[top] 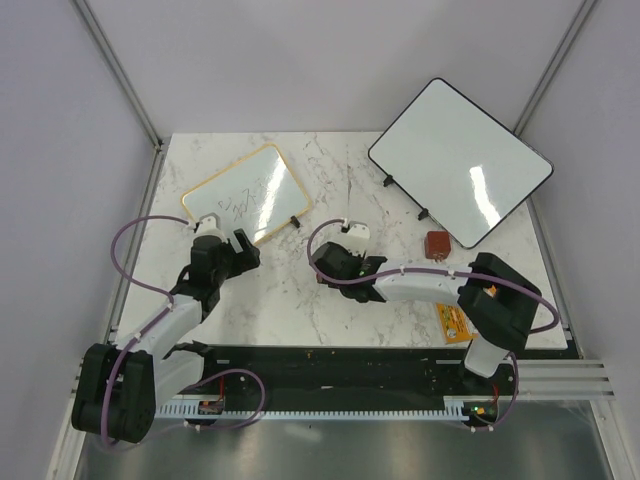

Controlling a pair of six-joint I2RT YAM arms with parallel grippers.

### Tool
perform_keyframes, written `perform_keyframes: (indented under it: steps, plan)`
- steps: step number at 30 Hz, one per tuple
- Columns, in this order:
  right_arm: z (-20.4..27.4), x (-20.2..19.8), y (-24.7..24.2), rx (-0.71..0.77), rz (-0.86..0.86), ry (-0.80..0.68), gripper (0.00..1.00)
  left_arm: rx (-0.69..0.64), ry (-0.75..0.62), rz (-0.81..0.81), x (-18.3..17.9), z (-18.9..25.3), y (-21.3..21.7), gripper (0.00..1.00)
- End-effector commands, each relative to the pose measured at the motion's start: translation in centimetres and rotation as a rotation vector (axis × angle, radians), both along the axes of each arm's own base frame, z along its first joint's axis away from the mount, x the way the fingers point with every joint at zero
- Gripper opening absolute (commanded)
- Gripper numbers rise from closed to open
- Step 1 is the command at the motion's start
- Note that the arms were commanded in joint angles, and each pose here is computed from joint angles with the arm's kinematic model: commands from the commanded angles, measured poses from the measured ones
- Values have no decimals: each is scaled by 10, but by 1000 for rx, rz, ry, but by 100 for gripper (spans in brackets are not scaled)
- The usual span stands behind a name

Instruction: Erase the whiteboard

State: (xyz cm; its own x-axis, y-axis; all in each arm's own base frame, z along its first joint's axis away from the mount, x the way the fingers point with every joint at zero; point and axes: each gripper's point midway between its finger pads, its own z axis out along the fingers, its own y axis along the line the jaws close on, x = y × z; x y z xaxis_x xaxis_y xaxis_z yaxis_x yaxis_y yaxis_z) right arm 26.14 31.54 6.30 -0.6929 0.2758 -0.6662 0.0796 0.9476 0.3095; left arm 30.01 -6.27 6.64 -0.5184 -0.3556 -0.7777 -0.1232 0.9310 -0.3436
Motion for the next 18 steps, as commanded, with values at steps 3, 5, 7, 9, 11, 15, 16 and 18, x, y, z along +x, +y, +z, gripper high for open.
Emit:
perform_keyframes:
  steps: [3, 5, 7, 9, 11, 15, 16, 18]
  plan:
    - [-11, -2, 21, 28, -26, 42, 59, -28, -44, 36, 9, 16, 2, 99]
    - [-15, 0, 23, 22, -27, 43, 60, -28, -44, 36, 9, 16, 2, 100]
    - [-17, 2, 25, 16, -26, 42, 61, -28, -42, 36, 9, 15, 2, 99]
    - [-14, 4, 27, 24, -26, 36, 61, -29, -41, 35, 8, 14, 2, 99]
    - [-8, 5, 28, 37, -32, 27, 61, -30, -42, 37, 8, 15, 3, 99]
    - [-3, 12, 25, 35, -55, 2, 60, -33, -41, 32, 8, 14, 1, 99]
    - [-6, 13, 24, 29, -58, 11, 61, -32, -40, 33, 8, 13, 2, 99]
    - [-13, 18, 23, 8, -68, 34, 61, -33, -41, 33, 8, 14, 2, 99]
